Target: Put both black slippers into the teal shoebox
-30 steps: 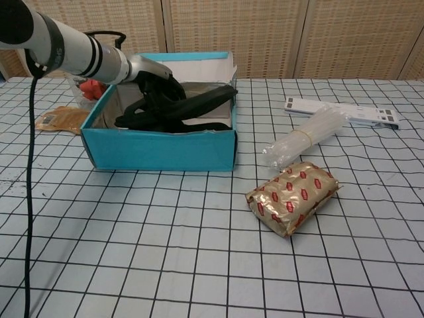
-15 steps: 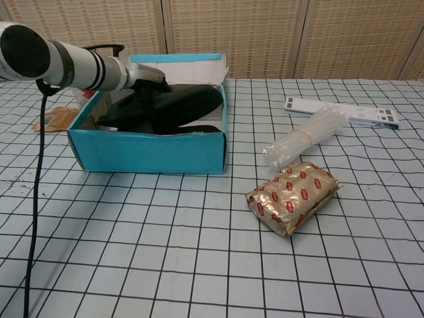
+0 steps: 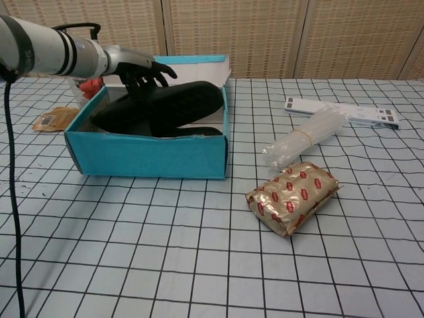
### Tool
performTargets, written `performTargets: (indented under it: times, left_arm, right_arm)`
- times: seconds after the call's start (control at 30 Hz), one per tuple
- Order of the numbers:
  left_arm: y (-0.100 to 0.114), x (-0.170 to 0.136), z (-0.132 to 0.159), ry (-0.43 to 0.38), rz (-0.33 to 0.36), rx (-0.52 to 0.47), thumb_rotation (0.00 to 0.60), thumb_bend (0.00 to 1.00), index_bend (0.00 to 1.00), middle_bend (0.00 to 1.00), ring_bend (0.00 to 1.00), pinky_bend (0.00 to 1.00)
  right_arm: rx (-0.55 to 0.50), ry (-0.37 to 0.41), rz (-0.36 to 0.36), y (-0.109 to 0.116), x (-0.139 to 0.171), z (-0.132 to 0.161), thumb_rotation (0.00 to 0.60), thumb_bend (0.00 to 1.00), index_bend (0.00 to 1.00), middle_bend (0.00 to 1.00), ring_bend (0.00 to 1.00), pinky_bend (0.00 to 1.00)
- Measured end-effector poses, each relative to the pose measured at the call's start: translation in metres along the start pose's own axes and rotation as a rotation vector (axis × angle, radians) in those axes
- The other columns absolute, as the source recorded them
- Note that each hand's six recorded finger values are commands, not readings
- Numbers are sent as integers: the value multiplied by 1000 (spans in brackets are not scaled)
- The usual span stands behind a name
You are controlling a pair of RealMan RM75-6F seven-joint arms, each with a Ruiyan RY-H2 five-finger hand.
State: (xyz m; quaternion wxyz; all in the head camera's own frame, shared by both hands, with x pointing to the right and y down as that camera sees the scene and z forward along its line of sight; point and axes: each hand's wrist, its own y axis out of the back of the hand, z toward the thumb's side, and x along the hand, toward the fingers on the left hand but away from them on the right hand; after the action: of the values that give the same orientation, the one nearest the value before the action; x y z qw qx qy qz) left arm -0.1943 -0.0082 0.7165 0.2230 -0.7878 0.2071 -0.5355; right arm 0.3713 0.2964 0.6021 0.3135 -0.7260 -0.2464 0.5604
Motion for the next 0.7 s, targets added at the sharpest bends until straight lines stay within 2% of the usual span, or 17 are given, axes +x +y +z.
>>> performTargets:
  times: [0.27,0.33,0.47,0.57,0.7]
  left_arm:
    - [10,-16,-2,-28,-39,-171,600,352,0,0,0,84]
    - [11,-20,-2,-38,-39,-187,600,349,10,37,4,99]
    - [12,-24,-2,-66,2,-190,600,359,186,220,141,166]
    - [11,-26,-2,-87,53,-183,600,367,242,272,190,207]
    - [6,-29,1,-126,141,-138,600,368,377,394,306,329]
  right_arm:
    - [-3,2,-4,1,0,0,600,146,0,0,0,0]
    - [-3,4,0,0,0,1,600,145,0,0,0,0]
    - [-1,12,14,-3,1,2,600,145,0,0,0,0]
    - [-3,13,15,-2,1,3,600,145,0,0,0,0]
    - [-7,11,12,-1,2,2,600,145,0,0,0,0]
